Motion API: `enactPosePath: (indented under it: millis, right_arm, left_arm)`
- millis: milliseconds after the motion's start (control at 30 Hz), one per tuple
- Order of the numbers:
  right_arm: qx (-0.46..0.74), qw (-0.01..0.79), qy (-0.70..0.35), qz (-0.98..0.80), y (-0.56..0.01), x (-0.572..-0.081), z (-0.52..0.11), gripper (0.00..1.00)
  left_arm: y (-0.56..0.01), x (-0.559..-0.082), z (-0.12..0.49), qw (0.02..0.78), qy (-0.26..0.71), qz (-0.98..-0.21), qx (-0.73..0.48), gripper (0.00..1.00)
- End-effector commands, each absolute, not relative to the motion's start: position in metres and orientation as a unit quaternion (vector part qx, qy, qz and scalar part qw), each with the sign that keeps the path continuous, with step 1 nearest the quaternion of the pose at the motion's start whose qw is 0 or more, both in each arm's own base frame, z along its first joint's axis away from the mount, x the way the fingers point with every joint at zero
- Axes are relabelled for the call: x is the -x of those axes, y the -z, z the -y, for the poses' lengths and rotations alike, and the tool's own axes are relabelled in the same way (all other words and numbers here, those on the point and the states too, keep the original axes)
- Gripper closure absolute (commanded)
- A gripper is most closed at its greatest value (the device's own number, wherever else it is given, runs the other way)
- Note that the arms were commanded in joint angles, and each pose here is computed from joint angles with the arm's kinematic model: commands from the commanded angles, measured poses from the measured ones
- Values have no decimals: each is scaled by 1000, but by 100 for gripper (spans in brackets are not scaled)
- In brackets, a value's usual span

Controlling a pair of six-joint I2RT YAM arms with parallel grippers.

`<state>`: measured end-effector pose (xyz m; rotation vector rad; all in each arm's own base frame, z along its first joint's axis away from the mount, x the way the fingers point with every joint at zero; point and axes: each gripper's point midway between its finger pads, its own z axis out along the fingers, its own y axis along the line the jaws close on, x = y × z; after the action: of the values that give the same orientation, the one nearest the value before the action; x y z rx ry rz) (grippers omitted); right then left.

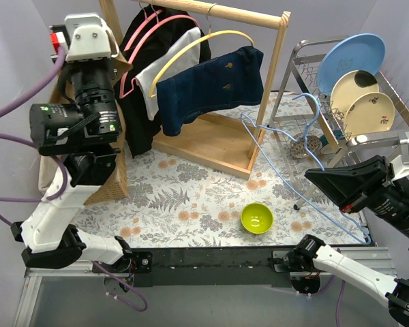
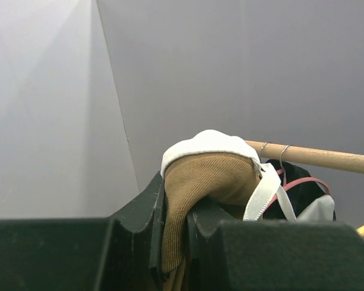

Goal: Place the skirt on the hanger

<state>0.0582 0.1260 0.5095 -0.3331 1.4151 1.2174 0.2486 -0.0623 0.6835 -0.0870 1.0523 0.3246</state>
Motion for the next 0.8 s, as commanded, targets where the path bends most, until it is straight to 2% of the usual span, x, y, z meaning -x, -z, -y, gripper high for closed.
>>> enactPosePath:
  millis: [0,67,133,200,467,633,767]
  right_arm:
    - [154,595,-536,-578,-522,-59,-134,99]
    - [154,595,-535,-579,-521,-59,-134,99]
    - [152,596,-533,-581,-518,-61,-134,99]
    - [152,598,-531,-581,-516,-62,-134,99]
    - [150,603,-526,-581,-517,-63,-131,99]
    - [158,600,-531,-577,-521,-60,-134,99]
    - [160,596,-536,-576,-520,-60,-137,99]
  left_arm:
    - [-702,-242,53,870,-168,-458,70,100]
    - [-703,-252,58,871,-156,-459,76,100]
    - [-691,-284,53,852,-192,-481,68,100]
    - [-681,-296,40,845,-211,-483,89,100]
    - [-683,-276,-15,825,-278,-465,161,100]
    - [-701,-258,-47,819,-338,-421,195,100]
    - [-696,-282,-55,812,-349,-420,205,100]
